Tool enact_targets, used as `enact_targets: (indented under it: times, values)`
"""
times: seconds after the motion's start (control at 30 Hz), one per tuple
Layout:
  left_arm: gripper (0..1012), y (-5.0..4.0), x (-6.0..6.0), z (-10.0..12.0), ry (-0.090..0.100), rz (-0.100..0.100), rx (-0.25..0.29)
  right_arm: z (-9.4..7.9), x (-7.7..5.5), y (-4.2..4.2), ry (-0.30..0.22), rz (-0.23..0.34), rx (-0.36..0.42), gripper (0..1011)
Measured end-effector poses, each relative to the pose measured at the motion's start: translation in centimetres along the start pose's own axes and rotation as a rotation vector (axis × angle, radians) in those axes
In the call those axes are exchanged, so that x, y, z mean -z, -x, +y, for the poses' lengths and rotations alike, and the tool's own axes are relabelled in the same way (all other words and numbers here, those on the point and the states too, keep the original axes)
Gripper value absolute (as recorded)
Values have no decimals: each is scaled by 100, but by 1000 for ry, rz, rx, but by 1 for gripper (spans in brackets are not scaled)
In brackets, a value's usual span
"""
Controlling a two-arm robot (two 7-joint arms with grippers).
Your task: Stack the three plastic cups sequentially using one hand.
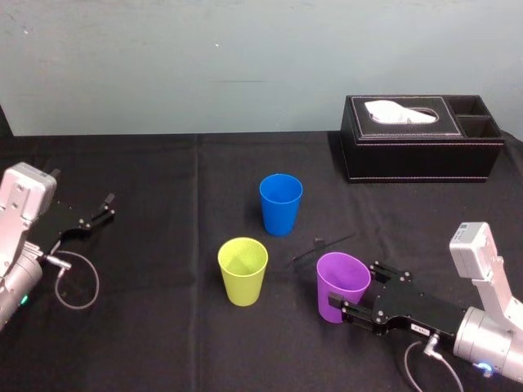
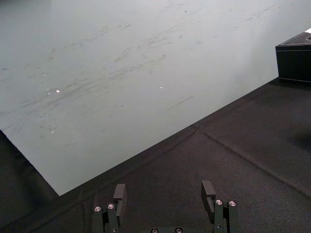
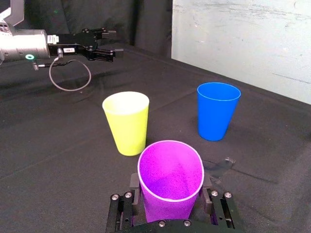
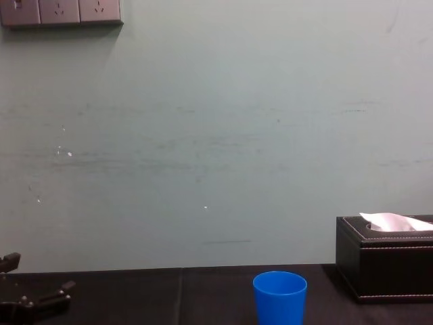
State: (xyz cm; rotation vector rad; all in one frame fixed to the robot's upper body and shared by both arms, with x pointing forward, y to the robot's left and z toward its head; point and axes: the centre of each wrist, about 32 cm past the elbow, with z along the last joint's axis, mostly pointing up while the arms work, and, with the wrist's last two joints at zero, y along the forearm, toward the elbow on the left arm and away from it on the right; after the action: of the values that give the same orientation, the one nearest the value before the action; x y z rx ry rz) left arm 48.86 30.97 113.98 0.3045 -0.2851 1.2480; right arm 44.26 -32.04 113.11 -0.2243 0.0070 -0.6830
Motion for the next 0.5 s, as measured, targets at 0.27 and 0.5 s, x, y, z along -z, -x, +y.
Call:
enact_targets:
  times: [0.27, 0.5]
  values:
    - [1010, 0, 0, 0, 0, 0, 0, -30, -85, 14, -8, -12, 21, 719]
    - [1010, 0, 0, 0, 0, 0, 0, -50, -300, 0, 16, -43, 40, 718]
